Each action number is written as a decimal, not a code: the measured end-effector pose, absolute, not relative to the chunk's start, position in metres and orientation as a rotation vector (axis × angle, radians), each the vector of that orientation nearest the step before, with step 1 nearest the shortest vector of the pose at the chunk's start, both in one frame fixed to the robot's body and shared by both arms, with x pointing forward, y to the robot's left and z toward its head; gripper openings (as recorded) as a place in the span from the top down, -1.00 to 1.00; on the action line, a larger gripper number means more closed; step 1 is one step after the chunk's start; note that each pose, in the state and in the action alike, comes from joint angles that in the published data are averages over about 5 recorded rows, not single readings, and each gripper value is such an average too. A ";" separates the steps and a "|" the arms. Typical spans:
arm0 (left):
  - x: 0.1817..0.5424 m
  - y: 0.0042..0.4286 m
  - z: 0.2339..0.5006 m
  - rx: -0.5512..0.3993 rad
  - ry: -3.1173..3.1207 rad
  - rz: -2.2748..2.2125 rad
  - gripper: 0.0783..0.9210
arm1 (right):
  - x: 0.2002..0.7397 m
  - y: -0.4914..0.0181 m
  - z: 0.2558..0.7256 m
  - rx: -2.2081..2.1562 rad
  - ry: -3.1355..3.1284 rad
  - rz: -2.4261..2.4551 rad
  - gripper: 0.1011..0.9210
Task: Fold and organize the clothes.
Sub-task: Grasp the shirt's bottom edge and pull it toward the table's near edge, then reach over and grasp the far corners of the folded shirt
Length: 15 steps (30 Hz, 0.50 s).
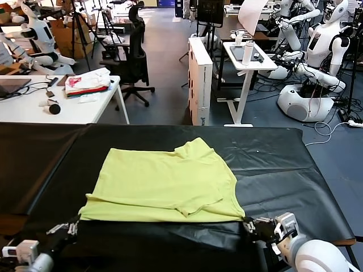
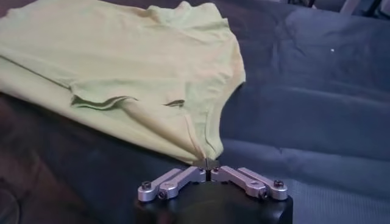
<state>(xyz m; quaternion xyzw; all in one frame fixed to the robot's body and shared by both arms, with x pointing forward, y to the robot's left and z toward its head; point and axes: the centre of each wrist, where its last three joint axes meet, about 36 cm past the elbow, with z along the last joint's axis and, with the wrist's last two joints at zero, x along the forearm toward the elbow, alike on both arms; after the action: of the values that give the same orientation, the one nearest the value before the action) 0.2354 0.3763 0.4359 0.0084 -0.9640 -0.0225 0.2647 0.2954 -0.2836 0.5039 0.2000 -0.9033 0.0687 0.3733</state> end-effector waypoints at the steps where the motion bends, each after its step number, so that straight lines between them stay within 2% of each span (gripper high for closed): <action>1: 0.235 0.376 0.437 0.023 -2.602 -0.061 -0.24 | 0.296 -0.284 0.506 0.522 -2.324 0.167 -0.83; 4: 0.234 0.376 0.443 0.021 -2.598 -0.063 -0.66 | 0.303 -0.288 0.510 0.543 -2.368 0.136 -0.95; 7: 0.236 0.377 0.450 0.013 -2.611 -0.069 -0.91 | 0.315 -0.292 0.514 0.552 -2.423 0.100 -0.96; 15: 0.263 0.380 0.464 0.024 -2.680 -0.048 -0.97 | 0.372 -0.301 0.505 0.564 -2.547 -0.014 -0.97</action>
<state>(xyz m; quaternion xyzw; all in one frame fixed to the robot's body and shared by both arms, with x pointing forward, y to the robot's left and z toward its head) 0.2626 0.3800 0.4637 0.0087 -0.9733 -0.0175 0.2286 0.3718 -0.3007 0.5051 0.2086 -0.9419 -0.0051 0.2633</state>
